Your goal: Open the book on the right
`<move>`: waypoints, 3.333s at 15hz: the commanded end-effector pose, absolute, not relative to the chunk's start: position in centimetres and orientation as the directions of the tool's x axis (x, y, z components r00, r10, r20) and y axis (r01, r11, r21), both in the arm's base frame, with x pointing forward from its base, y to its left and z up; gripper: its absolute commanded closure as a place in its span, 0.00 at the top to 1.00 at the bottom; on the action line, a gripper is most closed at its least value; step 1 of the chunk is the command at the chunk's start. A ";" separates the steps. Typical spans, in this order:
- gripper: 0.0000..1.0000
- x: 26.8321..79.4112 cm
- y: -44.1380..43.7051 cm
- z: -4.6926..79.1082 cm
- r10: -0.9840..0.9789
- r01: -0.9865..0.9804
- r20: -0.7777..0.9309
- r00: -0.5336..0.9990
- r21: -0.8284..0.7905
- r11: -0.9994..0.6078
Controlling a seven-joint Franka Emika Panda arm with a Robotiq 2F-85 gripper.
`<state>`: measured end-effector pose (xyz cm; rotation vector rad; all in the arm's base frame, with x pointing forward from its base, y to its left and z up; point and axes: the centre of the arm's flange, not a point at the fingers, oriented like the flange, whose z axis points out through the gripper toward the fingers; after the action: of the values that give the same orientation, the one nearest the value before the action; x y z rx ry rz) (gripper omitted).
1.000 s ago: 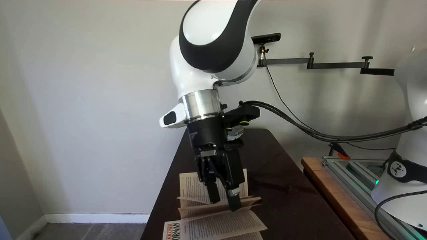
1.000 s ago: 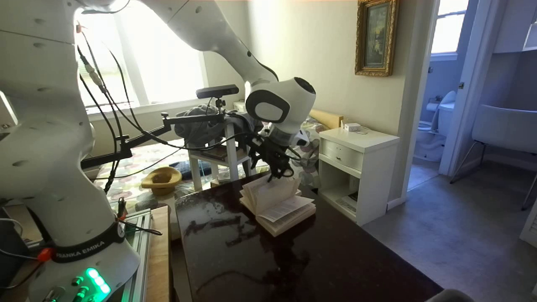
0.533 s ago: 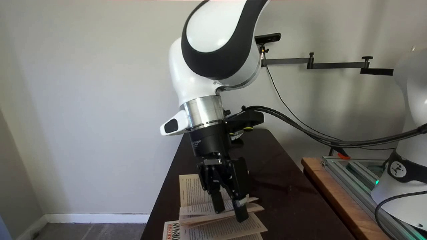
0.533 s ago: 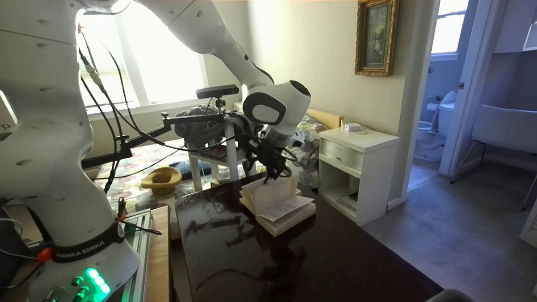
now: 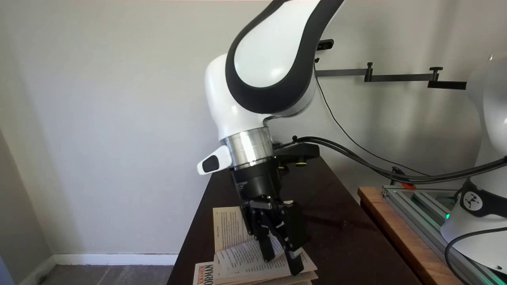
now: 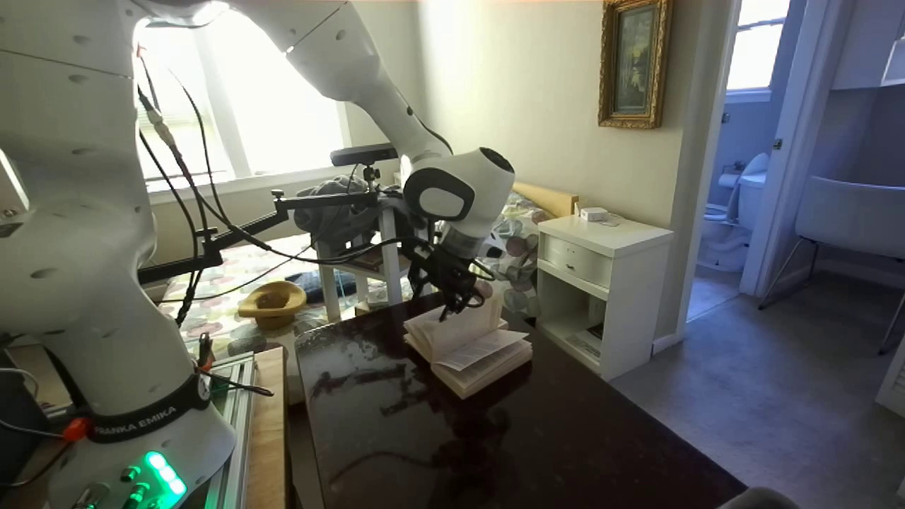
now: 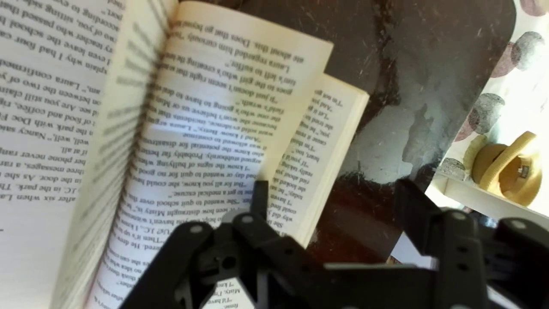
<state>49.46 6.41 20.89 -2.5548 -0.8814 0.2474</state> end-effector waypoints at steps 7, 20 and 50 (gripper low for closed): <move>0.79 47.8 8.6 18.8 0.664 0.575 -0.086 0.743 -0.427 -0.698; 0.81 47.6 10.4 17.4 0.700 0.626 -0.098 0.707 -0.372 -0.685; 0.53 47.7 12.5 17.0 0.747 0.680 -0.083 0.659 -0.359 -0.640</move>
<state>47.61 12.18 17.24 -2.5609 -1.1208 0.3230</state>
